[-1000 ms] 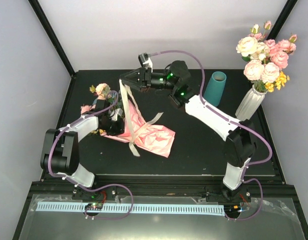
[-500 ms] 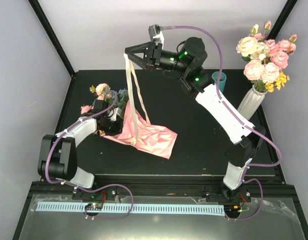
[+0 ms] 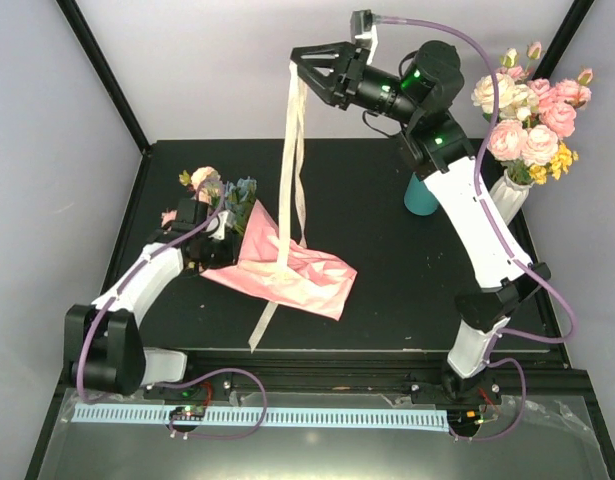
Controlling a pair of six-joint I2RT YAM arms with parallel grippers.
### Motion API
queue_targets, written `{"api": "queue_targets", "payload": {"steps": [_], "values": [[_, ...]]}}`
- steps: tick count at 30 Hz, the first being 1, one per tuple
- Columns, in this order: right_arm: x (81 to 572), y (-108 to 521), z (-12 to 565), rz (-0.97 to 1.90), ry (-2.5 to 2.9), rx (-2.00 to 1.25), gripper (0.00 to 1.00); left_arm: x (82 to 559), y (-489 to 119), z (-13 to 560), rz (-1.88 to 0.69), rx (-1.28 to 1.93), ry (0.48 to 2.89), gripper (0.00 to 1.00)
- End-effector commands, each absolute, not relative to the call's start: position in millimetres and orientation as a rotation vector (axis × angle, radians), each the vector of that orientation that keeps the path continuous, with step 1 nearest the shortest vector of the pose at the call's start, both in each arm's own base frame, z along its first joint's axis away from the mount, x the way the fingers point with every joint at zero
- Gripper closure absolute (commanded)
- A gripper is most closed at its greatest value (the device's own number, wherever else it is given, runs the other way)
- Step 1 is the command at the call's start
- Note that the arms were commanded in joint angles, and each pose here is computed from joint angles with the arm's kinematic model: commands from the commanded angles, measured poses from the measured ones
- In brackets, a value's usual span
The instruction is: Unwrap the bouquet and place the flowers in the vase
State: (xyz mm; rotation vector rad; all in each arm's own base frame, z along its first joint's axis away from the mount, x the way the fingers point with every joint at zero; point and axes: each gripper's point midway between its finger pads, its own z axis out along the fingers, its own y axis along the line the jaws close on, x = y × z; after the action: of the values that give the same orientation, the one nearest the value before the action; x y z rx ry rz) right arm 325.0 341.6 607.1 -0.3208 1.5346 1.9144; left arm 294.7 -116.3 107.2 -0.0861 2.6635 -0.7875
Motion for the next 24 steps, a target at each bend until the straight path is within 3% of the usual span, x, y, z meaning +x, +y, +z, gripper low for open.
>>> {"api": "queue_targets", "payload": {"steps": [1, 16, 21, 24], "values": [[355.5, 316.9, 589.2, 1.781, 1.619, -0.191, 0.51, 291.3, -106.6, 132.1, -0.712, -0.076, 2.619, 0.82], [517.2, 260.9, 491.4, 1.582, 1.753, 0.127, 0.49, 252.3, -97.7, 150.5, -0.680, -0.108, 2.568, 0.82], [568.1, 230.1, 431.1, 1.429, 1.855, 0.263, 0.47, 242.2, -92.9, 160.9, -0.664, -0.146, 2.536, 0.81], [574.9, 214.8, 373.4, 1.245, 2.045, 0.366, 0.38, 236.4, -92.0, 164.8, -0.668, -0.169, 2.533, 0.80]]}}
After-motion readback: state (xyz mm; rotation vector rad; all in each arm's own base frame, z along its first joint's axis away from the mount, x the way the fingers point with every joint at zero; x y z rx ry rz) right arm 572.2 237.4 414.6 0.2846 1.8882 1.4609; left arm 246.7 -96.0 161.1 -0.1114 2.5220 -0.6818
